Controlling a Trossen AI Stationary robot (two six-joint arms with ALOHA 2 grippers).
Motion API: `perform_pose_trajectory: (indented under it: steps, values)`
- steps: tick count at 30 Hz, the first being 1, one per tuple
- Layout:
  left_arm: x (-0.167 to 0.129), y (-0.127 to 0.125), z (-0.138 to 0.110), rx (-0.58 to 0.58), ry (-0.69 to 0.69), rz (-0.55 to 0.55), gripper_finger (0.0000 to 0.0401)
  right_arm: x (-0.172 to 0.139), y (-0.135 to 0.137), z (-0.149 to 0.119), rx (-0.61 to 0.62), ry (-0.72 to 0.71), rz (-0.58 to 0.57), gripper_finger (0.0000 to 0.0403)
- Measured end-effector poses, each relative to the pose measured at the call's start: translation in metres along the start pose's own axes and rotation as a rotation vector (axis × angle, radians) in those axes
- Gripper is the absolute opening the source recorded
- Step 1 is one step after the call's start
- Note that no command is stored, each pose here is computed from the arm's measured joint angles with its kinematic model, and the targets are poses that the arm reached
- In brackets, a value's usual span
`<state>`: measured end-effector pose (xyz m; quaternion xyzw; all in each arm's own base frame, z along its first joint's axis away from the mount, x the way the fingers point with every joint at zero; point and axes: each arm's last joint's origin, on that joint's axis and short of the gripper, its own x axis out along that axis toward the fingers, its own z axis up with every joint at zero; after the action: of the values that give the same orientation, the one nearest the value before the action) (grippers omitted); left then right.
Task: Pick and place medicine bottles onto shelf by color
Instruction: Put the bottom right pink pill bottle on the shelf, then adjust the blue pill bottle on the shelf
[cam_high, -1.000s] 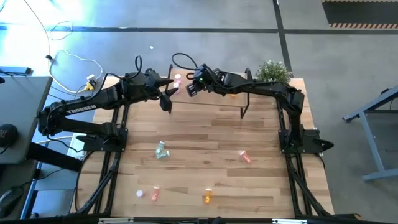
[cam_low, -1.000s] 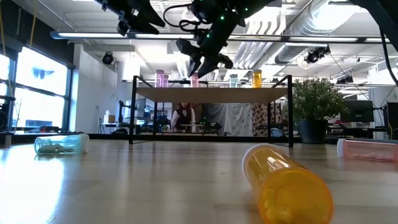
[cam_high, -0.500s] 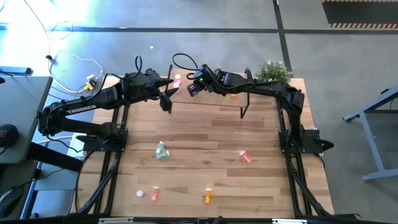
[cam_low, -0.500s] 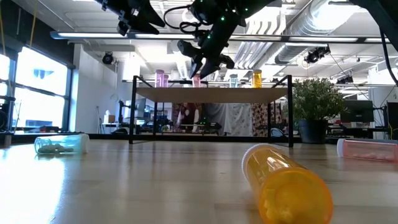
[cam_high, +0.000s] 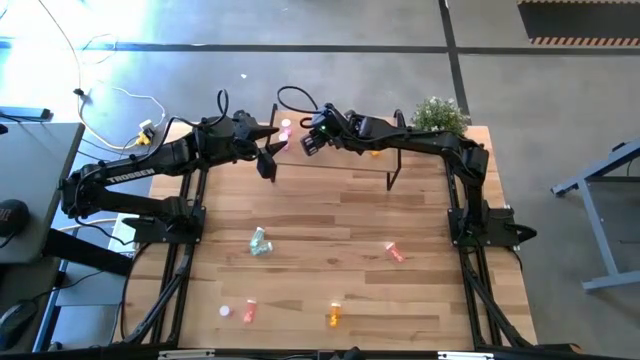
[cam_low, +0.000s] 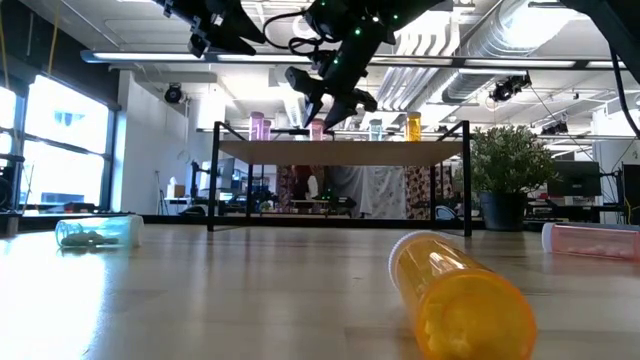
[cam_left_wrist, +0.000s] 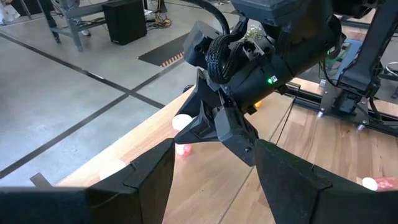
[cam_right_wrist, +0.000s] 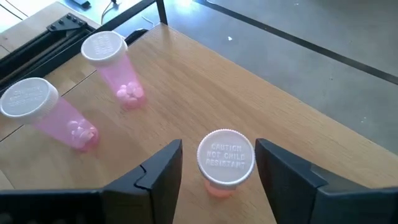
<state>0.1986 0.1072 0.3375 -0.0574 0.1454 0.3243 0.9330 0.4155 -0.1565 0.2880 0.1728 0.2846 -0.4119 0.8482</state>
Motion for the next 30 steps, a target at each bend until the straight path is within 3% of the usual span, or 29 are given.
perform_pose_trajectory:
  steps: [17, 30]
  values:
    - [0.0, 0.0, 0.0, 0.0, 0.0, 0.0, 0.0211, -0.001, -0.005, 0.006, 0.022, -0.025, 0.005, 0.0195]
    - [0.0, 0.0, 0.0, 0.0, 0.0, -0.001, 0.0211, -0.044, -0.026, 0.036, 0.032, -0.115, 0.052, 0.0195]
